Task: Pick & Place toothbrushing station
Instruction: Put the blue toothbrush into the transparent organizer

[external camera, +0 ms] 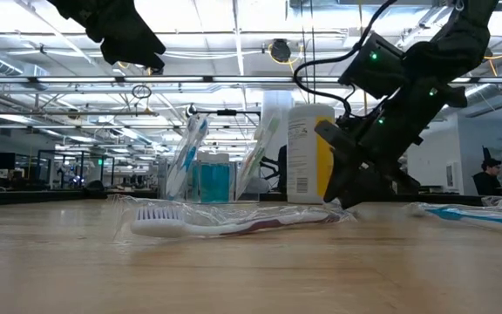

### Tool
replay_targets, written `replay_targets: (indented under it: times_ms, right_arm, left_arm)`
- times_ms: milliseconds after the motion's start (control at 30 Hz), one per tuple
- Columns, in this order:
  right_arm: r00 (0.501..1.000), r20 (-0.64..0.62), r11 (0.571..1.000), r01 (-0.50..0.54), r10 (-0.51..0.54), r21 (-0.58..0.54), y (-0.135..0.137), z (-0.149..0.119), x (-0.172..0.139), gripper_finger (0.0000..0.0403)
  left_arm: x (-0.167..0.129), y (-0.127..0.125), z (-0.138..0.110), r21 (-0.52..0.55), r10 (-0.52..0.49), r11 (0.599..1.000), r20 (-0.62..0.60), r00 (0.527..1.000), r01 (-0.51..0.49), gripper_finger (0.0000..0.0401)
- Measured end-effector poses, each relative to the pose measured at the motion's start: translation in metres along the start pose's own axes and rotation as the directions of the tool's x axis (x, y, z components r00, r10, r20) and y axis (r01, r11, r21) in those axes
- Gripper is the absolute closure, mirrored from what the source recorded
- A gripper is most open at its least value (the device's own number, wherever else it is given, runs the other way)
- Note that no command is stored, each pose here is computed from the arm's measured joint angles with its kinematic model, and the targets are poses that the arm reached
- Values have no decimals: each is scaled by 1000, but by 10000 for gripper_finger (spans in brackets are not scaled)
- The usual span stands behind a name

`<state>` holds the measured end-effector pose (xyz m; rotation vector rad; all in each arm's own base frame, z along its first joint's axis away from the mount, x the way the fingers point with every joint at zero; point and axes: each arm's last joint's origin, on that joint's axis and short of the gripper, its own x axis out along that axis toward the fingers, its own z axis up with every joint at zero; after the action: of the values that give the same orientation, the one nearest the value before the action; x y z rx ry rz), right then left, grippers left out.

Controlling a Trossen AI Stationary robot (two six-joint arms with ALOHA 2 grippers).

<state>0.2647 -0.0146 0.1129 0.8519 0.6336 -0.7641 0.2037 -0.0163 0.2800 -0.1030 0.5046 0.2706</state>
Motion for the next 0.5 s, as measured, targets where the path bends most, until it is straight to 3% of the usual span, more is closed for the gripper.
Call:
replay_targets:
  times_ms: [400, 500]
  right_arm:
    - [1000, -5, 997, -16, 15, -71, 1, 0, 1, 385]
    - [999, 3, 993, -33, 34, -112, 3, 1, 1, 398]
  left_arm:
    - [0, 0, 0, 2, 0, 1000, 0, 1000, 0, 162]
    - [0, 0, 0, 2, 0, 1000, 0, 1000, 0, 162]
